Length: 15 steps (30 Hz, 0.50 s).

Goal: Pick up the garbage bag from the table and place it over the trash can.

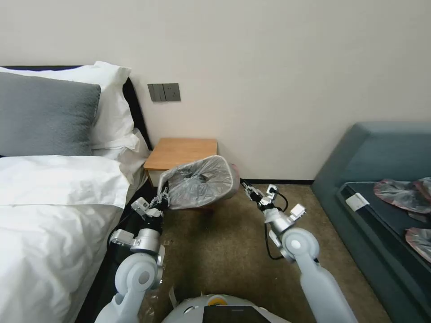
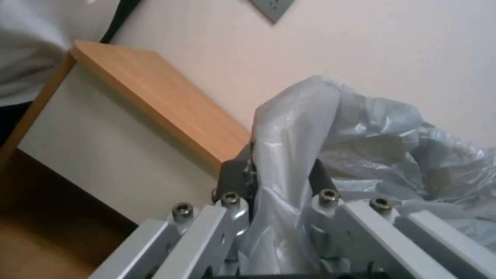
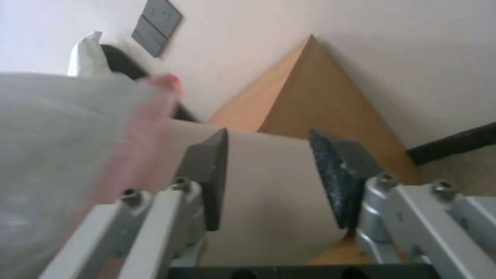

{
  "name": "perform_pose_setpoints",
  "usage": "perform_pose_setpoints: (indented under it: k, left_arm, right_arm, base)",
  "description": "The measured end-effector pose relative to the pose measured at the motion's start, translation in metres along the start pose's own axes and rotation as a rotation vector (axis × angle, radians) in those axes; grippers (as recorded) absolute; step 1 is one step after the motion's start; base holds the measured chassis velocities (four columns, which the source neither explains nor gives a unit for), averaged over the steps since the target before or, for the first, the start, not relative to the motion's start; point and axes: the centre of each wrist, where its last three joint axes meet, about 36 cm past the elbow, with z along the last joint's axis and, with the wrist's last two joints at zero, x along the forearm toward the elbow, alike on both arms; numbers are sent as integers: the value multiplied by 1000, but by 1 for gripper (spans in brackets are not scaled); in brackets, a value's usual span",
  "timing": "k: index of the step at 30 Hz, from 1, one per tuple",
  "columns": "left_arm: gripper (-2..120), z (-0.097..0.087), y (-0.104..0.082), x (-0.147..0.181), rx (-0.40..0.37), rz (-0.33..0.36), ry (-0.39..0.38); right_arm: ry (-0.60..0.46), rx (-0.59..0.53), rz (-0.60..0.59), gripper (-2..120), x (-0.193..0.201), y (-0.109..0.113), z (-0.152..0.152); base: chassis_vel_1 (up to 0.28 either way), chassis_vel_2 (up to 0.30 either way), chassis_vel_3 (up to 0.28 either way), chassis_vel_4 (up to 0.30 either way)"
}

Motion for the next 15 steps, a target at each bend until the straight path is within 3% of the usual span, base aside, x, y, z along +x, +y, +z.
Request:
perform_pose_setpoints:
  k: [1,3,6,7,10,12,15]
  left_arm:
    - [9,1,2,0,-15,-2,-1]
    - [9,2,3,0,-23,-3,-2]
    - [9,4,7,0,-69,-2,-7]
    - [9,4,7,0,-69,-2,-7]
    - [9,7,13,-2,-152,16,-12]
    - [9,8,15,-2,-186,25,-13]
    - [9,12,21,-4,-285,49,-14]
  right_arm:
    - [-11,10,3,53,7,3,-6]
    - [-19,19,1,55,9,7,-11]
    - [-61,73,-67,70,20,42,-46]
    - [-61,73,-67,70,20,42,-46]
    - [-73,137,-197,84,28,81,-73]
    - [-56,174,-226,90,30,89,-77]
    - [19,343,-294,99,33,102,-87]
  base:
    - [0,0,0,0]
    - [0,0,0,0]
    - [0,0,0,0]
    - [0,0,0,0]
    - [0,0,0,0]
    - [0,0,0,0]
    - [0,0,0,0]
